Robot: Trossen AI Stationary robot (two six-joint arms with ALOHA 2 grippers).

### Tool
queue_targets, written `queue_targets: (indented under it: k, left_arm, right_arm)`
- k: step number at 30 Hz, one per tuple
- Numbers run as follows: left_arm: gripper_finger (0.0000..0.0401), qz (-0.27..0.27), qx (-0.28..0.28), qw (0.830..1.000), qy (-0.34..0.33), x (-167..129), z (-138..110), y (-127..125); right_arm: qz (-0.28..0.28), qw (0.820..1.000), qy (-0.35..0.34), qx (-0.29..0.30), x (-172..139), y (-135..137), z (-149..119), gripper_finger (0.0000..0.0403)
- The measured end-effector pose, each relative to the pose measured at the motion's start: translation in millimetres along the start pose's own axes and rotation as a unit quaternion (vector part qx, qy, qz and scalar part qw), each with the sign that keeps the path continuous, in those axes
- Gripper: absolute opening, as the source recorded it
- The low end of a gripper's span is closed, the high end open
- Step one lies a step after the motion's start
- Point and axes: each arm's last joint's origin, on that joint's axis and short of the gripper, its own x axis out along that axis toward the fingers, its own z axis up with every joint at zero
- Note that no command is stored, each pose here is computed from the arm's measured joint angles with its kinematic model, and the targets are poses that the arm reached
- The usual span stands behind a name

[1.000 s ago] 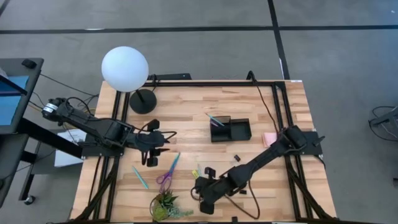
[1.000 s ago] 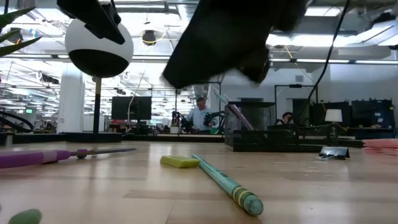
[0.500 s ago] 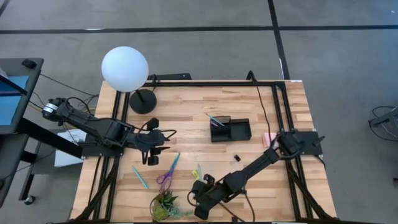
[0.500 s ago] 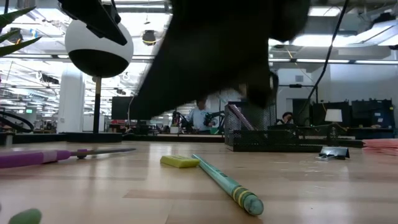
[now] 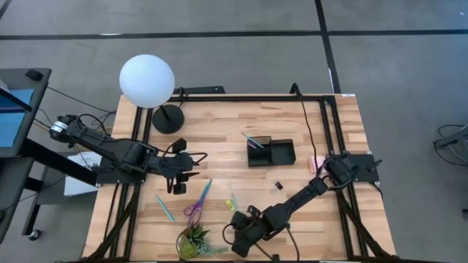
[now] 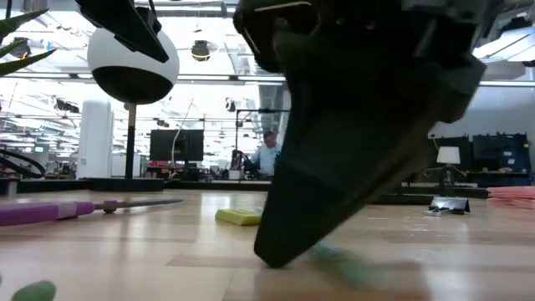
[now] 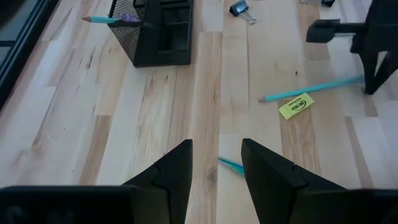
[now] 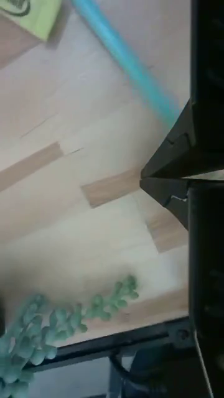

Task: Pick and place office supplies into organizer
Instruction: Put the blue pencil into the black desk organizer

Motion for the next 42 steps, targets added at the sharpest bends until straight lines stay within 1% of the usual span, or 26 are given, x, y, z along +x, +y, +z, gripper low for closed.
queue_targets:
  k: [6,10,12,13,15,18,20,23,25,29,31,35,37,39,40,42]
  left_arm:
    - [0.0135,0.000,0.000,1.000,0.000,0.0,-0.1,0.0]
    - [0.0135,0.000,0.000,1.000,0.000,0.0,0.0,0.0]
    - [0.0135,0.000,0.000,1.000,0.000,0.0,0.0,0.0]
    - [0.0135,0.000,0.000,1.000,0.000,0.0,0.0,0.0]
    - [0.0135,0.000,0.000,1.000,0.000,0.0,0.0,0.0]
    - [0.0135,0.001,0.000,1.000,0.001,0.0,-0.2,0.1]
    - [0.0135,0.001,0.000,1.000,0.001,0.0,-0.1,0.1]
    - [0.0135,0.001,0.000,1.000,0.001,0.0,-0.3,0.1]
    - [0.0135,0.001,0.000,1.000,0.001,0.0,-0.3,0.2]
    - [0.0135,0.000,0.000,1.000,0.001,0.0,-0.3,0.1]
    - [0.0135,0.000,0.000,1.000,0.001,0.0,-0.2,0.1]
    - [0.0135,0.000,-0.010,1.000,0.001,0.0,-0.2,0.1]
    - [0.0135,0.001,-0.011,1.000,0.001,0.0,-0.2,0.1]
    - [0.0135,0.001,-0.012,1.000,0.001,0.0,-0.1,0.1]
    - [0.0135,0.001,-0.012,1.000,0.001,0.0,-0.2,0.1]
    - [0.0135,0.002,-0.012,1.000,0.000,0.0,-0.1,0.1]
  right_arm:
    - [-0.032,0.999,0.023,-0.006,-4.4,-5.3,-2.7,0.0000]
    - [-0.087,0.995,0.054,-0.012,-16.7,-16.0,-3.8,0.0000]
    - [-0.136,0.989,0.064,-0.020,-26.8,-24.5,-6.0,0.0000]
    - [-0.149,0.987,0.060,-0.024,-30.4,-26.4,-5.7,0.0000]
    - [-0.163,0.985,0.049,-0.028,-42.8,-27.2,-2.2,0.0000]
    - [-0.158,0.987,0.025,-0.032,-62.3,-24.2,5.5,0.0000]
    - [-0.162,0.985,0.007,-0.058,-69.6,-21.7,5.1,0.0000]
    - [-0.172,0.980,-0.053,-0.088,-89.0,-14.1,4.7,0.0000]
    - [-0.168,0.976,-0.085,-0.108,-106.0,-8.8,5.4,0.0000]
    - [-0.162,0.970,-0.137,-0.123,-139.4,-8.4,7.7,0.0000]
    - [-0.164,0.966,-0.155,-0.124,-159.6,-12.7,8.8,0.0000]
    - [-0.189,0.953,-0.201,-0.128,-205.2,-29.4,6.6,0.0000]
    - [-0.188,0.948,-0.225,-0.124,-221.2,-39.1,3.8,0.0000]
    - [-0.182,0.947,-0.234,-0.120,-227.4,-50.3,-1.3,0.0000]
    - [-0.184,0.947,-0.235,-0.119,-225.6,-57.5,-4.8,0.0000]
    - [-0.183,0.947,-0.238,-0.112,-211.9,-72.5,-14.5,0.0000]
